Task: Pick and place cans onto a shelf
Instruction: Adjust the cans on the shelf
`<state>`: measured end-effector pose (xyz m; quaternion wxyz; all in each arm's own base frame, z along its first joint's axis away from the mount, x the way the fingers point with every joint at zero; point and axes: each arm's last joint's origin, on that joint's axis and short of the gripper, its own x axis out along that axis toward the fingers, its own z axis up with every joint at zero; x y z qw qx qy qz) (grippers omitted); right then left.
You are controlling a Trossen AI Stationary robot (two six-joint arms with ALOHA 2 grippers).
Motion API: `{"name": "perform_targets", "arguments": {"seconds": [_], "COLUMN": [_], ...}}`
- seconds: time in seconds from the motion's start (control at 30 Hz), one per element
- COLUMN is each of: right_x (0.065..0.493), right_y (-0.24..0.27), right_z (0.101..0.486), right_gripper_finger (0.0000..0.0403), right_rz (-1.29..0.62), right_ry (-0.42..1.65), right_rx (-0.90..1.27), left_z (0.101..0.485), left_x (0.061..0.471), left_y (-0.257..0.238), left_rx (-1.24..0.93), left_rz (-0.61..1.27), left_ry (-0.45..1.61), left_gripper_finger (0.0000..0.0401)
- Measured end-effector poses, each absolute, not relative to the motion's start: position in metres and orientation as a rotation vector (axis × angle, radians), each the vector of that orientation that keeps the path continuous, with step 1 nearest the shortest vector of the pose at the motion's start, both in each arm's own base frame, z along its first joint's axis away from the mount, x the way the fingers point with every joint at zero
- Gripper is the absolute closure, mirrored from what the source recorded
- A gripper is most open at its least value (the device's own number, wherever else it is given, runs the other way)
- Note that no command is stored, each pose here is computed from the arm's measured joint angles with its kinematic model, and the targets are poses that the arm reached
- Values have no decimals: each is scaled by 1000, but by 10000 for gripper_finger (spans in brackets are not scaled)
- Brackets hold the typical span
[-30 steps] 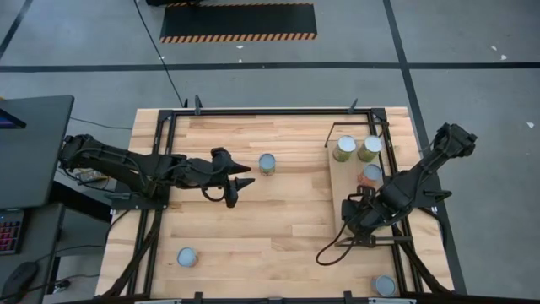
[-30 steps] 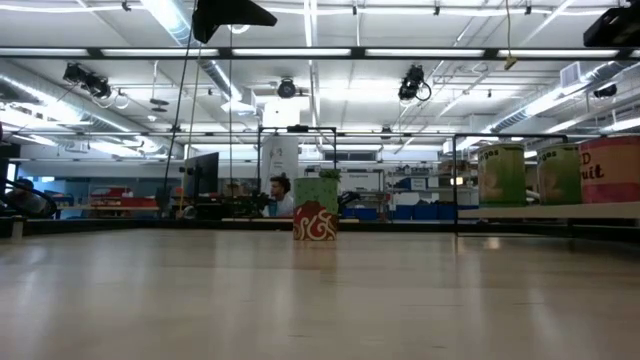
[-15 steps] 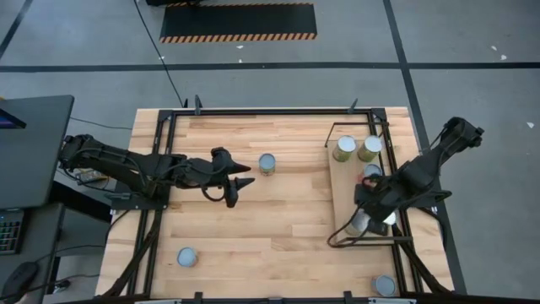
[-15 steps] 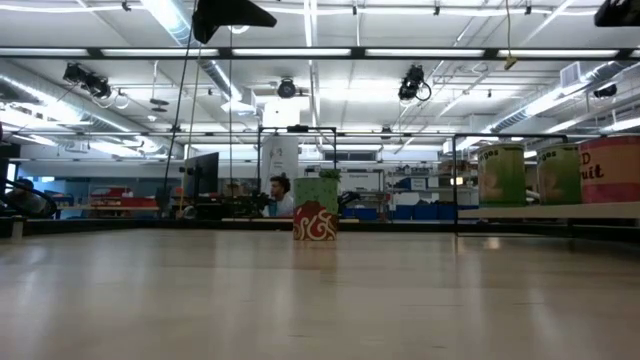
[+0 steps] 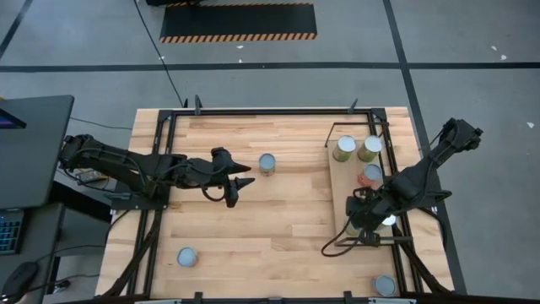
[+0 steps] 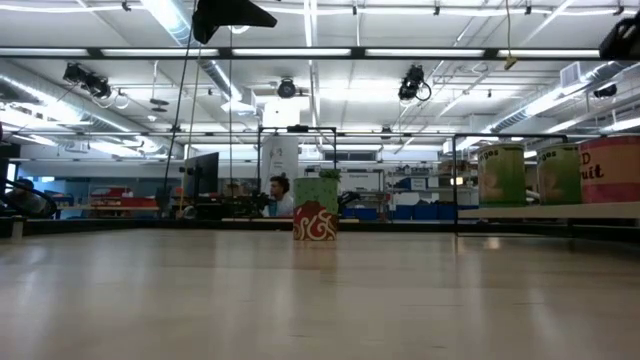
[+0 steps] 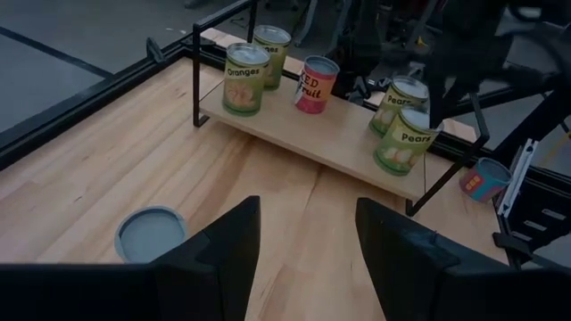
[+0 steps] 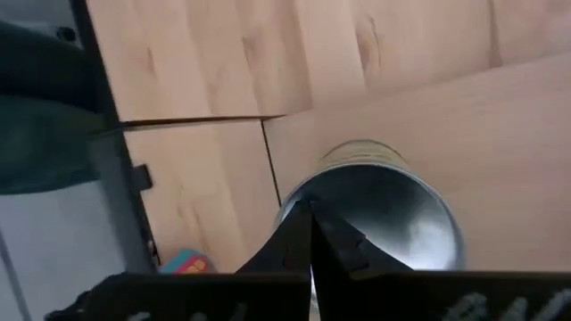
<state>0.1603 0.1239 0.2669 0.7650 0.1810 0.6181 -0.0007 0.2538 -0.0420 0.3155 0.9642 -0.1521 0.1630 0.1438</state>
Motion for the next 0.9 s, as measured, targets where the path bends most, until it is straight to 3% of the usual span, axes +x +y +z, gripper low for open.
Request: {"name": "perform_targets", "arguments": {"seconds": [0.27, 0.9], "right_x": [169, 158], "right_y": [132, 121], "right_z": [261, 262], "right_gripper_finger": [402, 402], "right_rz": [78, -44], "right_ry": [1316, 1384], "right_rx": [393, 351], "left_z": [315, 315], "left_x": [254, 254], "left_y": [-42, -42], "left_rx": [-327, -330], "left_rz": [293, 294], "left_ry": [328, 327], "left_gripper_finger": [209, 209]}}
